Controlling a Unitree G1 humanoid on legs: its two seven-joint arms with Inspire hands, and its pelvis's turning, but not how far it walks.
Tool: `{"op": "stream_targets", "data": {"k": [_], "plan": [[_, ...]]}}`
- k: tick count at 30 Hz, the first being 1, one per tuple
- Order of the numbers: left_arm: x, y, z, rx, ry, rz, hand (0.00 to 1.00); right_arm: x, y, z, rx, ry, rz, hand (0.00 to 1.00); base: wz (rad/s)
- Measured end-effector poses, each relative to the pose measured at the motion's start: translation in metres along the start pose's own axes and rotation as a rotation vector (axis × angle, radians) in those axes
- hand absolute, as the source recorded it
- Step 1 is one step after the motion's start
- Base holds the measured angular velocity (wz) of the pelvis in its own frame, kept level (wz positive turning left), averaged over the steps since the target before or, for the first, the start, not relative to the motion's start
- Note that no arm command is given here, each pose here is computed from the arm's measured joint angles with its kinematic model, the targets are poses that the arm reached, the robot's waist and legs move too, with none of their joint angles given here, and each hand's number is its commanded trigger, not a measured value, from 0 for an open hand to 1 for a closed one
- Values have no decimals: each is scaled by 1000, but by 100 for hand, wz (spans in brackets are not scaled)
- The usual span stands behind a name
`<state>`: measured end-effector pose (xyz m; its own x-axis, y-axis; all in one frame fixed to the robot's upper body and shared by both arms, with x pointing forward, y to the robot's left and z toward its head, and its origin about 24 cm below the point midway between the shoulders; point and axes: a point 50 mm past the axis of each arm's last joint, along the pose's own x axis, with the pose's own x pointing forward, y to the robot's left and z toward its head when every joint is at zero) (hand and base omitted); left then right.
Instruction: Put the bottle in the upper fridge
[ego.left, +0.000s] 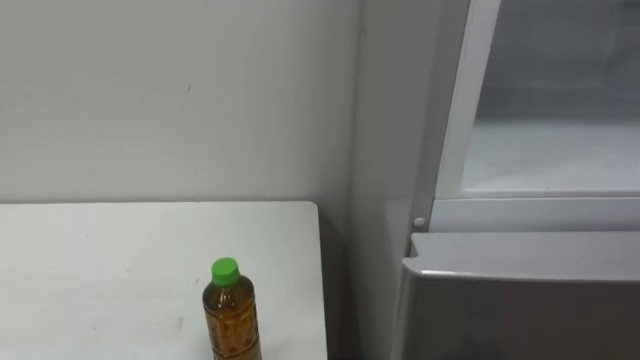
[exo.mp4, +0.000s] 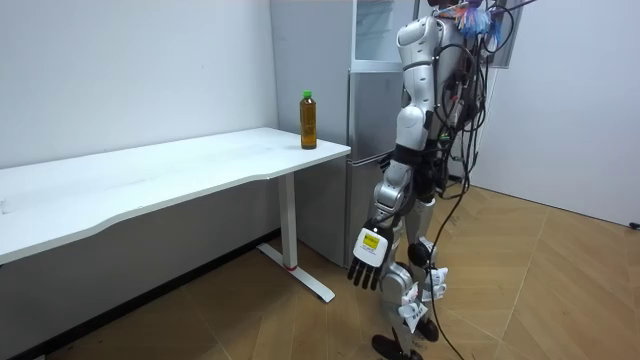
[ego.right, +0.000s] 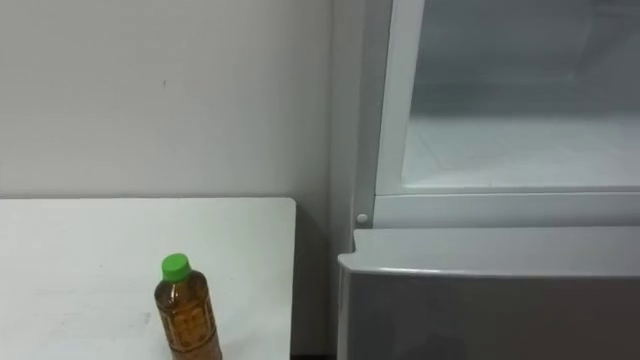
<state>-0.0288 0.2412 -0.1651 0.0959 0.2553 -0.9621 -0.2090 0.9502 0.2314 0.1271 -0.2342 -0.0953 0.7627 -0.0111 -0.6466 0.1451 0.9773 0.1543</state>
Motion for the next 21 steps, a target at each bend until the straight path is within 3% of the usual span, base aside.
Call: {"op": "stream_targets", "data": {"k": [21], "plan": [[0,10,-1,13,-9,-43,0,-18,5,67,-338,-70,136,0,-8]]}}
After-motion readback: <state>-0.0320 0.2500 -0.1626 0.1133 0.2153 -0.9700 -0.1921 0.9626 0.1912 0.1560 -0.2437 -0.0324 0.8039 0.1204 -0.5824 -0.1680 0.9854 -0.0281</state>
